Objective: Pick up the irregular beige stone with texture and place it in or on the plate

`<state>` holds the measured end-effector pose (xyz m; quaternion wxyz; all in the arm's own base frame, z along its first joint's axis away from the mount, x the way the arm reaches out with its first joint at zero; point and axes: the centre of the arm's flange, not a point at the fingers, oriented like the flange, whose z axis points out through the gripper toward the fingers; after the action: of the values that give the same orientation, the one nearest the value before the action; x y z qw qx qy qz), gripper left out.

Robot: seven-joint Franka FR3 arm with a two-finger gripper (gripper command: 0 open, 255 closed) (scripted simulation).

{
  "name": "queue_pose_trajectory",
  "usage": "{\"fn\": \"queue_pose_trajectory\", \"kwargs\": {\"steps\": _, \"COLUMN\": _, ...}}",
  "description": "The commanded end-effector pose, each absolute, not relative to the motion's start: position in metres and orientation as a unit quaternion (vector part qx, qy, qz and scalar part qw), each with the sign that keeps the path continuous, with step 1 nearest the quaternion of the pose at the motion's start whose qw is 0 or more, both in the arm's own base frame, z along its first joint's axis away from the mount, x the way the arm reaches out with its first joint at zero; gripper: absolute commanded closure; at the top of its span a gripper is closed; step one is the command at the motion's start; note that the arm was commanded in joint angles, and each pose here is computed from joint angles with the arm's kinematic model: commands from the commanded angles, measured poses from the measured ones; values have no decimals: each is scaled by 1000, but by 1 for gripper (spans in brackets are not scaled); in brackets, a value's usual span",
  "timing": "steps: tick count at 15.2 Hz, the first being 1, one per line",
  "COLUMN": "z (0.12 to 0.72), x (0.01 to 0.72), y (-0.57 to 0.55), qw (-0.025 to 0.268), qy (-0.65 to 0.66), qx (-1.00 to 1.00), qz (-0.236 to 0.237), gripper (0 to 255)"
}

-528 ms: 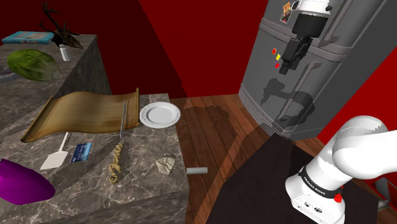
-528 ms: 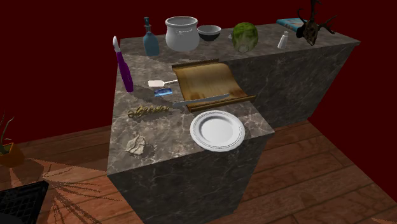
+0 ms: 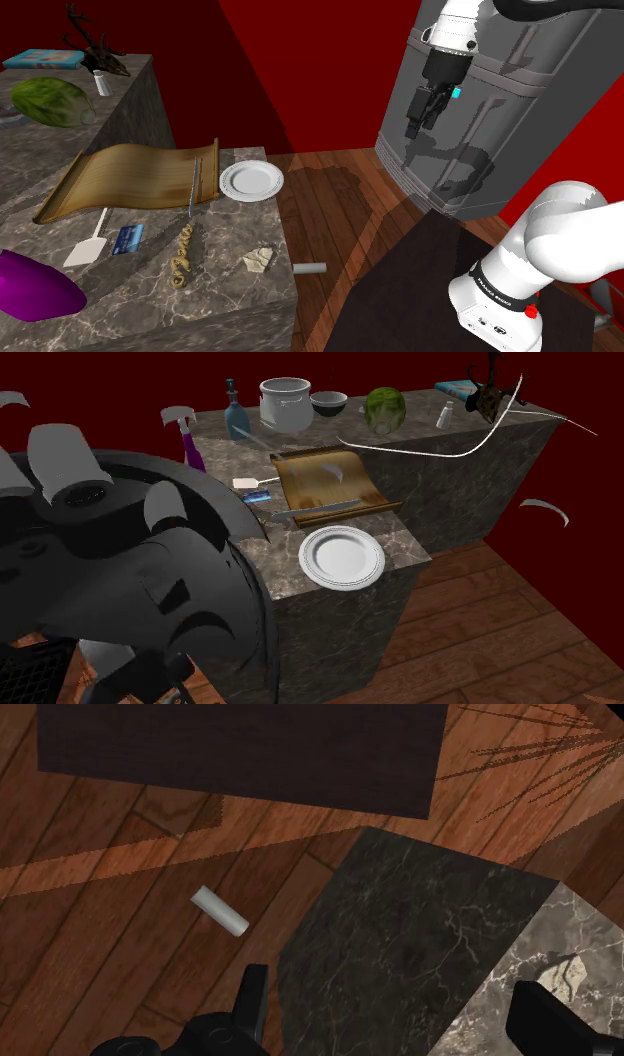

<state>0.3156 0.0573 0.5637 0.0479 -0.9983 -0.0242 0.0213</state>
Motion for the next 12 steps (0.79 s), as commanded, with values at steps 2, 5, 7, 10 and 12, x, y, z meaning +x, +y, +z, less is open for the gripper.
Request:
{"fn": "queue_pose_trajectory", "kwargs": {"steps": 2, "z": 540, "x": 330, "y": 85, "qw": 52, "qy": -31, "qx": -998, "qz": 20, "gripper": 0}}
{"fn": "queue_pose_trajectory", "kwargs": {"steps": 5, "z": 517, "x": 344, "y": 113, "qw": 55, "qy": -38, "qx": -998, "qz": 19, "gripper": 0}}
{"fn": "queue_pose_trajectory", "kwargs": {"steps": 7, "z": 501, "x": 353, "y": 132, "qw": 58, "qy": -42, "qx": -997, "qz": 19, "gripper": 0}}
{"fn": "queue_pose_trajectory", "kwargs": {"steps": 10, "z": 478, "x": 366, "y": 160, "qw": 61, "qy": -49, "qx": -997, "qz": 18, "gripper": 0}}
{"fn": "queue_pose_trajectory", "kwargs": {"steps": 12, "z": 463, "x": 375, "y": 179, "qw": 64, "qy": -54, "qx": -996, "qz": 18, "gripper": 0}}
